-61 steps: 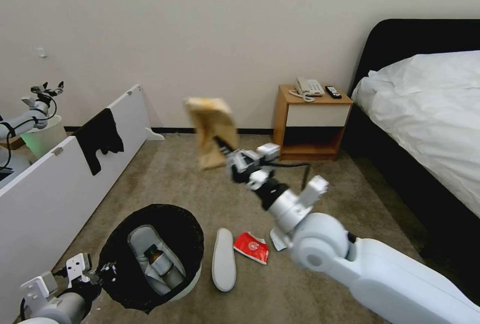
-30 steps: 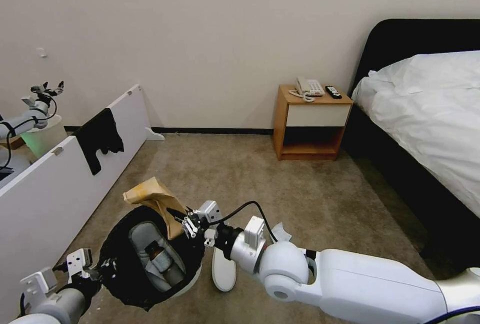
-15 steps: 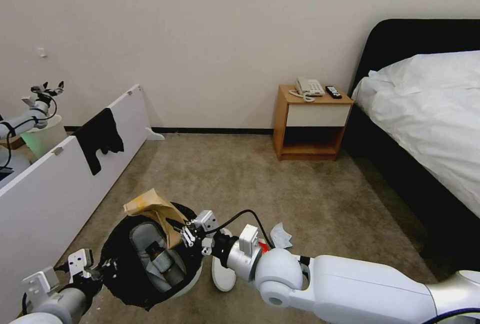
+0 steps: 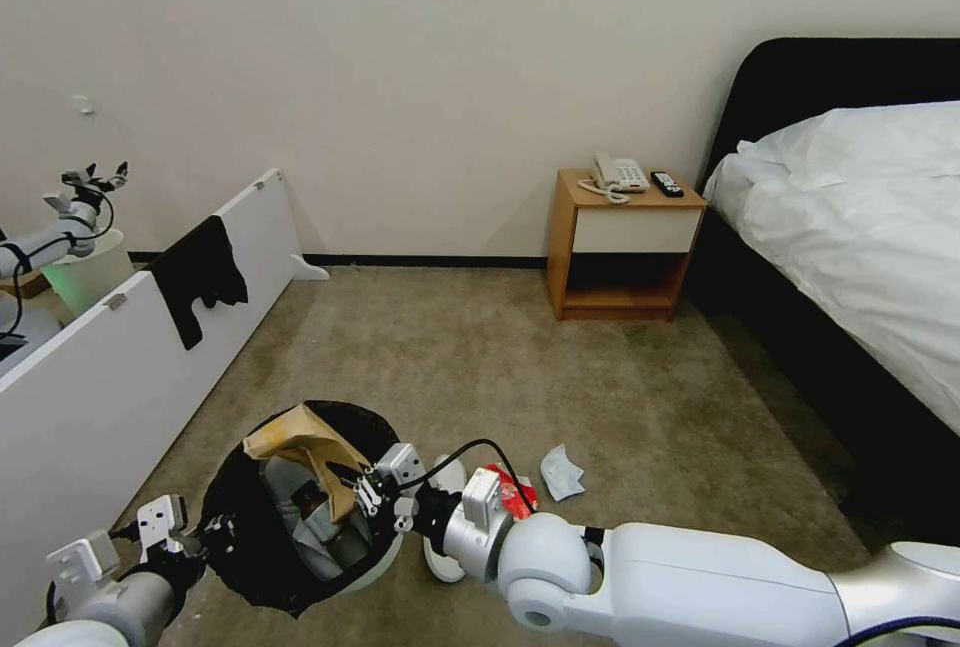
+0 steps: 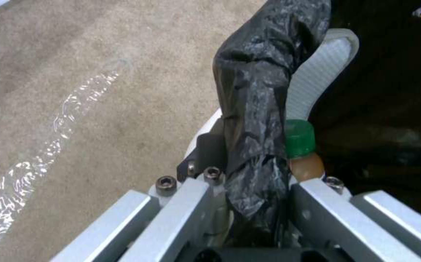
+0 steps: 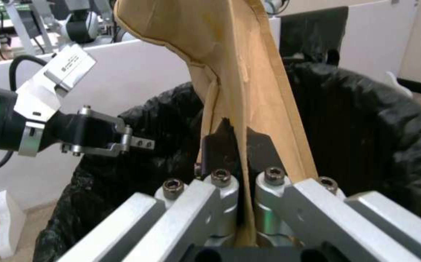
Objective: Pick up the trash bin, then pick up the garbage from the floor and place it into the trash bin.
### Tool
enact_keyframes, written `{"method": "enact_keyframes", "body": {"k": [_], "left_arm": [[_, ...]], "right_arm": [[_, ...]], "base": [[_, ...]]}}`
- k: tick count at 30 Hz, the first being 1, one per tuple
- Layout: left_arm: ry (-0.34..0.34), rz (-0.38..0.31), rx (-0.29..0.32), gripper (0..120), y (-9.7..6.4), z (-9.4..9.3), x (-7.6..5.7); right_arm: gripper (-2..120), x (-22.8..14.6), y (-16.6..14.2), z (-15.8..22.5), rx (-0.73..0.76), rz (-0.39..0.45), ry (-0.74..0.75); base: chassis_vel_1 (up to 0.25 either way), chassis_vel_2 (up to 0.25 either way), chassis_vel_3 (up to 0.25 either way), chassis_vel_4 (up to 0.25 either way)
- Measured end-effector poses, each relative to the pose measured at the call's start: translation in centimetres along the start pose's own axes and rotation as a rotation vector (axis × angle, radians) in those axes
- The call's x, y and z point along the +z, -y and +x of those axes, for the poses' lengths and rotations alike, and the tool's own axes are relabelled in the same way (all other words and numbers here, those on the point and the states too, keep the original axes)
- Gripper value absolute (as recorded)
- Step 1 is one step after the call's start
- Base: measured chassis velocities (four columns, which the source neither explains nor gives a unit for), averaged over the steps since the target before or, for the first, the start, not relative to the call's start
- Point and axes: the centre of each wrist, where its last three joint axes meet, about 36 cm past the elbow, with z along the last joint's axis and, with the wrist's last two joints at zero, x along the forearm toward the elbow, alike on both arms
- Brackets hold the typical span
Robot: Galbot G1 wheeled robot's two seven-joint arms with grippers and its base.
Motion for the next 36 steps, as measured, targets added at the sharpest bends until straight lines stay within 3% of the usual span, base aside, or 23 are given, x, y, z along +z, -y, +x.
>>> {"method": "enact_keyframes", "body": {"k": [7,9,19,22,31,36], "left_arm": [[0.001,0.004,0.002,1,0.1,0.1,0.1],[0.002,0.003,0.002,1,0.1,0.2,0.1],[0.003,0.003,0.001,1,0.0,0.2,0.0],[0.002,0.003,0.000,1,0.0,0.2,0.1],[0.000,0.005,-0.005,1,-0.1,0.1,0.1],[-0.001,0.006,-0.008,1,-0.2,0.1,0.2]], "right_arm": [[1,0.3,-0.4,-0.5,0.001,0.006,-0.010],[6,0.3,-0.4,-0.5,0.002,0.007,-0.010],[45,-0.1,-0.1,0.1,0.018,0.011,-0.001],[51,-0.2,0.0,0.2,0.020,0.012,0.000],[89,-1.0,0.2,0.9,0.028,0.014,0.019],[96,-2.2,0.2,1.1,0.028,0.008,0.050]], "base": [[0.000,0.000,0.000,0.000],[0.000,0.000,0.000,0.000],[0.000,0.000,0.000,0.000],[0.000,0.000,0.000,0.000],[0.000,0.000,0.000,0.000],[0.000,0.000,0.000,0.000]]}}
